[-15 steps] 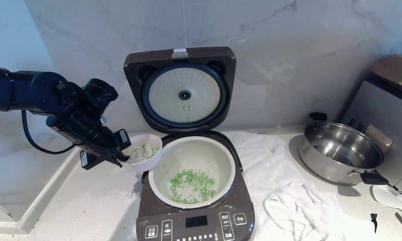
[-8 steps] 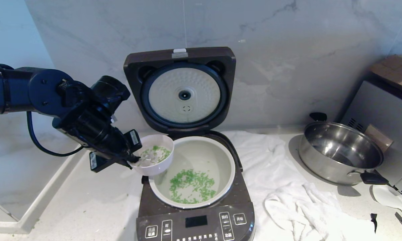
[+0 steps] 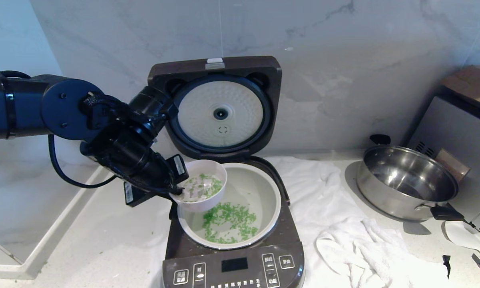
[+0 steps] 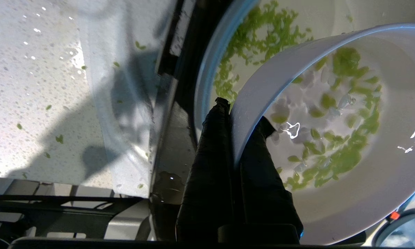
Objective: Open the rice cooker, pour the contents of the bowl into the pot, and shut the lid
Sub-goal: Pour the water from the bowl into the rice cooker
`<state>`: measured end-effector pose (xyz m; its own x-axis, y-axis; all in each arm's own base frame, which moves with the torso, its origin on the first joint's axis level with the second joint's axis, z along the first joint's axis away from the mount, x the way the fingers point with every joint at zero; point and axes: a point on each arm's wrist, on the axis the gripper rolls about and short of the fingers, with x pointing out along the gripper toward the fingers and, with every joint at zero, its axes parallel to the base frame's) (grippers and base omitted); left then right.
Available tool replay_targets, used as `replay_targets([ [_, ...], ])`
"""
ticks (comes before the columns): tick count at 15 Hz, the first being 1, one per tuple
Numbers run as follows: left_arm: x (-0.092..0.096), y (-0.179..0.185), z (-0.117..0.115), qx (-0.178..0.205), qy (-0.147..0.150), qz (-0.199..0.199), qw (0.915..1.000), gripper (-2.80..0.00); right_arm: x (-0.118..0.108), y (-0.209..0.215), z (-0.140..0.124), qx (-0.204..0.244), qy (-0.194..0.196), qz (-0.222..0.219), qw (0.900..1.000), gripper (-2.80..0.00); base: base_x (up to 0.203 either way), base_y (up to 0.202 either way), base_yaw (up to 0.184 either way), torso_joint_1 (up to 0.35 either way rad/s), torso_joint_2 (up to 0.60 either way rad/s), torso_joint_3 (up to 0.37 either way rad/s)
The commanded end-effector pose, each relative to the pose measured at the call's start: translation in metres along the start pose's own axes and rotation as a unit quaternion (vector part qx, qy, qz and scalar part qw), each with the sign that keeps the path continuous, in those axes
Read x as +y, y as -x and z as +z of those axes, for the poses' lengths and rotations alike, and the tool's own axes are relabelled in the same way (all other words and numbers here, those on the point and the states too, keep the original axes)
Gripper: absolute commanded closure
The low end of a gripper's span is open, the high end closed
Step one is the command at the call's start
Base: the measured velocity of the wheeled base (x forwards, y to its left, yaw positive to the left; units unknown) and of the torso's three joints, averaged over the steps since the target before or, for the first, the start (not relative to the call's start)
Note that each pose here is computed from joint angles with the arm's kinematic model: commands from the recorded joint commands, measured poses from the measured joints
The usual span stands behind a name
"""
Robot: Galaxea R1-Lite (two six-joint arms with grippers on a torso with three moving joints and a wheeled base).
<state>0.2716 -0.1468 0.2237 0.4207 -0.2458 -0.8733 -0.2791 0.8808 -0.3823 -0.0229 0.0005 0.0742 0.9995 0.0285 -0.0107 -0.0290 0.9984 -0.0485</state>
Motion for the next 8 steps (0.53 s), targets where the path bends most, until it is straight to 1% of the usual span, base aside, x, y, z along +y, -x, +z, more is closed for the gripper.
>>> replay_targets([
  [1,-0.007,-0.012,-0.006,0.015,-0.006,0.009,0.9998,0.0,0.0,0.0,0.0,0.001,0.0,0.0,1.0,0.0,0.0,0.0,0.0,0.0,0.0,0.0],
  [2,-0.01,-0.016,-0.005,0.013,-0.004,0.01,0.9999,0.0,0.0,0.0,0.0,0.001,0.0,0.0,1.0,0.0,0.0,0.0,0.0,0.0,0.0,0.0],
  [4,-0.014,-0.03,0.0,0.012,0.016,0.023,0.9995,0.0,0.0,0.0,0.0,0.001,0.0,0.0,1.0,0.0,0.0,0.0,0.0,0.0,0.0,0.0],
  [5,-0.016,-0.036,0.001,0.012,0.021,0.03,0.9993,0.0,0.0,0.0,0.0,0.001,0.0,0.0,1.0,0.0,0.0,0.0,0.0,0.0,0.0,0.0],
  [6,-0.018,-0.04,0.003,0.006,0.022,0.034,0.9992,0.0,0.0,0.0,0.0,0.001,0.0,0.0,1.0,0.0,0.0,0.0,0.0,0.0,0.0,0.0],
  [8,-0.021,-0.041,0.006,-0.026,0.026,0.033,0.9988,0.0,0.0,0.0,0.0,0.001,0.0,0.0,1.0,0.0,0.0,0.0,0.0,0.0,0.0,0.0],
])
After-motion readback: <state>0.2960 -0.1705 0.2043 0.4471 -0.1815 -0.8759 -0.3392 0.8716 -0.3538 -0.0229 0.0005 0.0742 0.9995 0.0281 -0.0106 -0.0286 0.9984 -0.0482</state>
